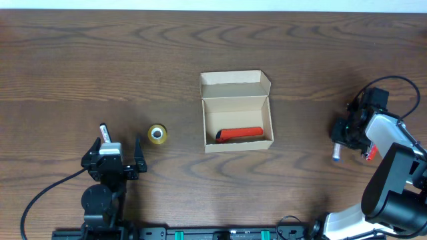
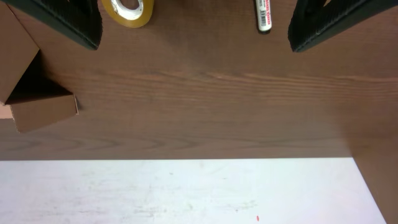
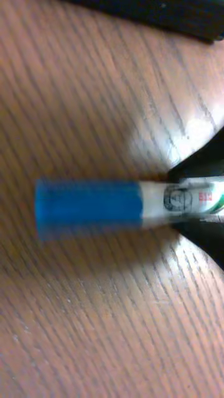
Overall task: Pack container
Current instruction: 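Move right gripper back and grasp the blue-capped marker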
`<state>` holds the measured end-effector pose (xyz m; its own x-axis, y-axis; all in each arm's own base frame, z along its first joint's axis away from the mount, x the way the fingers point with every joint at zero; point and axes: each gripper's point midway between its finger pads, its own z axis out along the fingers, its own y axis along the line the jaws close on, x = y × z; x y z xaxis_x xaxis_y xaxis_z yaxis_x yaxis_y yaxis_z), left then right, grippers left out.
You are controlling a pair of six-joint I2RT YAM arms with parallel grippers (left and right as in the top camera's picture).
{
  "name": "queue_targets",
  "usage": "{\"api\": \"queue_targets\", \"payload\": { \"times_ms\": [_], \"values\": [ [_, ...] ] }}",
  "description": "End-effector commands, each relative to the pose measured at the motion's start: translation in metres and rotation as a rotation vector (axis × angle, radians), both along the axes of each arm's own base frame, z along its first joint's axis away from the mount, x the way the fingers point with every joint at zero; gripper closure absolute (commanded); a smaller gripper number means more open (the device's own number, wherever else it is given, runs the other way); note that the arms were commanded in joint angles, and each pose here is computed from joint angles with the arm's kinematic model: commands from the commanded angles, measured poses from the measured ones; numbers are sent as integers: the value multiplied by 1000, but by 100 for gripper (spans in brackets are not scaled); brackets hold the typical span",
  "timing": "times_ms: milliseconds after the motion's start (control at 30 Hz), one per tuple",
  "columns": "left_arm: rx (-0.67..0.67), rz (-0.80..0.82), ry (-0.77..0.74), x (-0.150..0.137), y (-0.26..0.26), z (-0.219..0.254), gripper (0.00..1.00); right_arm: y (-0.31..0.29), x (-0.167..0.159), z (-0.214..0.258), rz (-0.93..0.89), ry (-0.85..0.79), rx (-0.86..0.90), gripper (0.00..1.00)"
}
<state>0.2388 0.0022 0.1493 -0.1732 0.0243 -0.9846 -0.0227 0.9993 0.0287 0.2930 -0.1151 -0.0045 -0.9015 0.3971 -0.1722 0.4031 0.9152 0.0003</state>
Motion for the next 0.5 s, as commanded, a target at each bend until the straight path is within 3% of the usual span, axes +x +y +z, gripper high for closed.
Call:
{"api": "queue_targets", "payload": {
  "times_ms": [0,267,467],
  "values": [
    [-2,3,36,0,0,-16,5,2,-10,-7,-7,31,2,99],
    [-2,3,35,0,0,-16,5,33,11,3,44,-71,160,99],
    [-2,3,35,0,0,-16,5,68,74,91,233,-336,156,99]
  ]
}}
